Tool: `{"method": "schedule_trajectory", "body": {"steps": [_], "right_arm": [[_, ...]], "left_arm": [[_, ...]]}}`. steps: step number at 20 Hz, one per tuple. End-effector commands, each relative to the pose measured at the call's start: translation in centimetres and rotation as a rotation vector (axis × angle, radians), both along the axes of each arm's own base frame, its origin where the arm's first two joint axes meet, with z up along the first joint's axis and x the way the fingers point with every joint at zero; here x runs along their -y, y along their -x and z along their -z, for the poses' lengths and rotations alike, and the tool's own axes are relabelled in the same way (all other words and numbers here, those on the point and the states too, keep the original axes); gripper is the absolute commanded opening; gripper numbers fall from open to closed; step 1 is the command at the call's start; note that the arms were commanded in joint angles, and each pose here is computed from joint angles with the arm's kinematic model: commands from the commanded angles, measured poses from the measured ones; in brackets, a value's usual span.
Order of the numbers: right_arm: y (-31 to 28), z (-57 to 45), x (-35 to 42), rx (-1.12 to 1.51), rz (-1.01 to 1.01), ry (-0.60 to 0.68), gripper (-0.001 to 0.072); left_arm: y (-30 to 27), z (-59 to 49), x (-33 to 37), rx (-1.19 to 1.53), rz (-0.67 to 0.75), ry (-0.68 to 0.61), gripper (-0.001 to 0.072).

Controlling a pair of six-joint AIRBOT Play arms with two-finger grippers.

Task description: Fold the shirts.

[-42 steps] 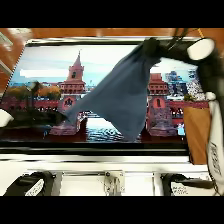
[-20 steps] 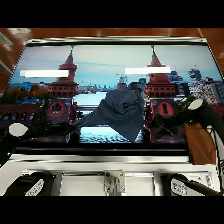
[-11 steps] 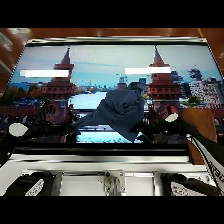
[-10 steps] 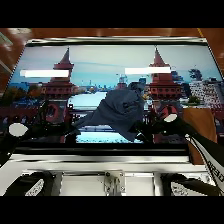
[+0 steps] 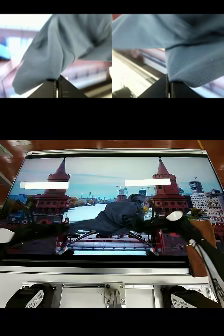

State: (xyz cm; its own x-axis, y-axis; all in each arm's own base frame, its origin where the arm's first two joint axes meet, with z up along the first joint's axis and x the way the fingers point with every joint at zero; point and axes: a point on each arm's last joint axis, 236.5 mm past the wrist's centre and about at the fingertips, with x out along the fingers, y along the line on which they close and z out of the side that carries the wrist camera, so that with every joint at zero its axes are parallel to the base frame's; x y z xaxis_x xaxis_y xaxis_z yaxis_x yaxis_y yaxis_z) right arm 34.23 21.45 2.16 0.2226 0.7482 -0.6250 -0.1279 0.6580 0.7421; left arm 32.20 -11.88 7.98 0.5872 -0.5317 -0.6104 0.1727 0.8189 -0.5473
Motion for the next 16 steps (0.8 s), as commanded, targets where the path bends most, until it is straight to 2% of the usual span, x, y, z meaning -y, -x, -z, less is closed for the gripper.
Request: {"method": "schedule_trajectory", "body": {"steps": [1, 4, 7, 9, 11, 16], "right_arm": [[-1.6, -16.3, 4.9, 0.502, -0.083, 0.192, 0.0066], [0.7, -36.4, 12.2, 0.986, 0.272, 0.354, 0.0065], [7.8, -47.1, 14.2, 1.205, 0.451, 0.329, 0.0065], [10.6, -48.9, 13.8, 1.222, 0.469, 0.286, 0.0065], [11.4, -48.0, 13.6, 1.168, 0.458, 0.285, 0.0066], [9.5, -40.9, 16.0, 0.887, 0.438, 0.450, 0.0066]], "left_arm": [[-2.3, -16.5, -4.0, 0.422, -0.074, -0.092, 0.0035], [3.2, -35.1, -6.1, 0.860, -0.179, -0.197, 0.0035], [11.9, -46.7, -5.0, 1.175, -0.236, -0.290, 0.0035], [15.9, -50.2, -3.9, 1.293, -0.248, -0.333, 0.0036], [17.2, -50.7, -3.9, 1.311, -0.258, -0.391, 0.0035], [12.7, -44.7, -8.0, 1.030, -0.318, -0.512, 0.0036]]}}
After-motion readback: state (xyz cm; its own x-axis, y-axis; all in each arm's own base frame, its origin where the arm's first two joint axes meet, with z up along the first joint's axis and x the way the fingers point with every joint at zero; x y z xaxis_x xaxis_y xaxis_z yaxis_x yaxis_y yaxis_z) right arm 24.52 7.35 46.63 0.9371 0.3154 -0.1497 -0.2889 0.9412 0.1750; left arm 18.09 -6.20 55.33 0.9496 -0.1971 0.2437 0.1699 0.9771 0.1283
